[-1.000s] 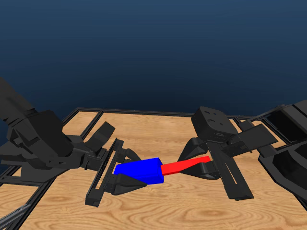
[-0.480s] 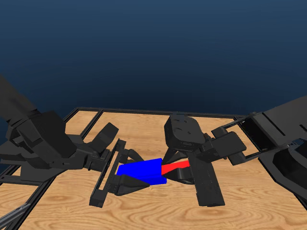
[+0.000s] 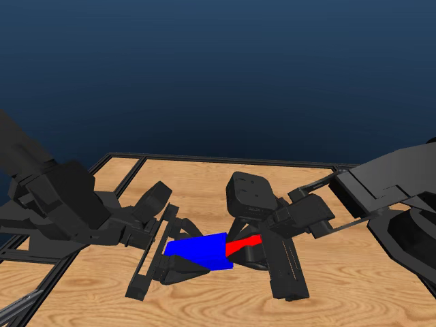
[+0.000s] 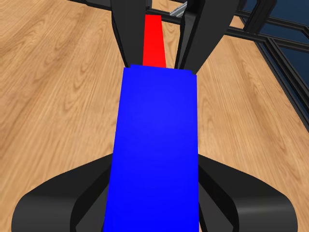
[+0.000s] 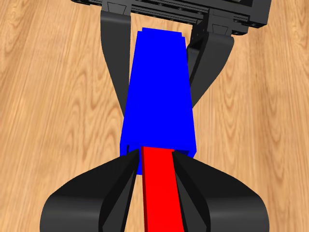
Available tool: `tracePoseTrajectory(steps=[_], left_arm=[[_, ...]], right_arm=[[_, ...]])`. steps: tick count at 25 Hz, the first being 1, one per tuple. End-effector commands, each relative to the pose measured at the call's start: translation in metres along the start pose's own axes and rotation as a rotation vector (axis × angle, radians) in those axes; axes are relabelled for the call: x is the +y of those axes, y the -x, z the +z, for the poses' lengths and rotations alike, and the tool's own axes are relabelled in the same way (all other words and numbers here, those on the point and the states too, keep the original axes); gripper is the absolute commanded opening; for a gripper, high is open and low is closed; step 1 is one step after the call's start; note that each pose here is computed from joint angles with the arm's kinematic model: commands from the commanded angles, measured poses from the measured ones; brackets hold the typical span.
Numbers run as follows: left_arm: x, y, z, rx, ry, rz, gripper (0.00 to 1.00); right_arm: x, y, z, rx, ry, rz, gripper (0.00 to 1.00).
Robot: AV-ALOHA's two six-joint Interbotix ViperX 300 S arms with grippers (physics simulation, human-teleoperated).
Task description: Insert peg into socket
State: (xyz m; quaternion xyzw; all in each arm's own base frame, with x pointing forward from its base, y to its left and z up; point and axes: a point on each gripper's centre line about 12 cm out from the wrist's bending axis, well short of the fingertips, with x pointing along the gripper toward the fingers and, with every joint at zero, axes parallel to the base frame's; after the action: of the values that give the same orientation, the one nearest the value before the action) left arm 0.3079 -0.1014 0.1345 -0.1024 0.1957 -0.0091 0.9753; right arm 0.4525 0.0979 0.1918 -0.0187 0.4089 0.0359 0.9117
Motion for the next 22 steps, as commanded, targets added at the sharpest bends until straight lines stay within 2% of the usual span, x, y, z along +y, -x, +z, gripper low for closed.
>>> tracePoseTrajectory(steps=[1, 4, 5, 6, 7, 9, 10, 12, 13, 14, 16, 17, 18, 19, 22], left_arm=[[-0.001, -0.001, 0.018, -0.080, -0.002, -0.001, 0.00], [0.000, -0.002, 0.017, -0.074, 0.000, 0.000, 0.00], [-0.001, 0.000, 0.014, -0.082, -0.036, -0.010, 0.00], [0.001, -0.002, 0.013, -0.062, -0.006, 0.004, 0.00], [-0.001, -0.002, 0.021, -0.083, 0.004, -0.003, 0.00], [0.000, -0.003, 0.015, -0.079, 0.005, -0.001, 0.00], [0.000, -0.003, 0.016, -0.074, 0.005, 0.000, 0.00], [0.000, -0.004, 0.020, -0.080, 0.002, -0.002, 0.00], [0.004, -0.003, 0.016, -0.069, 0.005, 0.008, 0.00], [0.000, -0.004, 0.022, -0.084, 0.004, -0.003, 0.00], [0.003, -0.005, 0.018, -0.065, 0.039, 0.011, 0.00], [0.002, -0.003, 0.017, -0.065, -0.003, 0.001, 0.00], [-0.001, -0.003, 0.023, -0.085, -0.001, -0.007, 0.00], [0.000, -0.004, 0.029, -0.095, 0.006, -0.004, 0.00], [0.001, -0.003, 0.025, -0.066, 0.003, -0.017, 0.00]], right_arm=[[-0.004, 0.021, -0.008, -0.022, -0.087, 0.019, 1.00], [-0.006, 0.029, -0.023, 0.005, -0.112, 0.014, 1.00], [-0.009, 0.034, -0.024, -0.001, -0.127, 0.011, 1.00], [-0.008, 0.036, -0.030, 0.007, -0.134, 0.013, 1.00], [-0.008, 0.038, -0.032, 0.007, -0.140, 0.013, 1.00], [-0.006, 0.039, -0.042, 0.031, -0.140, 0.010, 1.00], [-0.009, 0.043, -0.042, 0.026, -0.160, 0.000, 1.00], [-0.011, 0.040, -0.058, 0.058, -0.180, -0.003, 1.00], [-0.011, 0.042, -0.057, 0.049, -0.190, 0.000, 1.00], [-0.010, 0.042, -0.061, 0.056, -0.205, 0.003, 1.00], [-0.010, 0.034, -0.080, 0.099, -0.247, 0.005, 1.00], [-0.010, 0.033, -0.083, 0.101, -0.262, 0.010, 1.00], [-0.013, 0.030, -0.091, 0.119, -0.280, 0.002, 0.53], [-0.012, 0.029, -0.096, 0.119, -0.287, 0.009, 0.00], [-0.010, 0.033, -0.091, 0.112, -0.262, 0.010, 0.00]])
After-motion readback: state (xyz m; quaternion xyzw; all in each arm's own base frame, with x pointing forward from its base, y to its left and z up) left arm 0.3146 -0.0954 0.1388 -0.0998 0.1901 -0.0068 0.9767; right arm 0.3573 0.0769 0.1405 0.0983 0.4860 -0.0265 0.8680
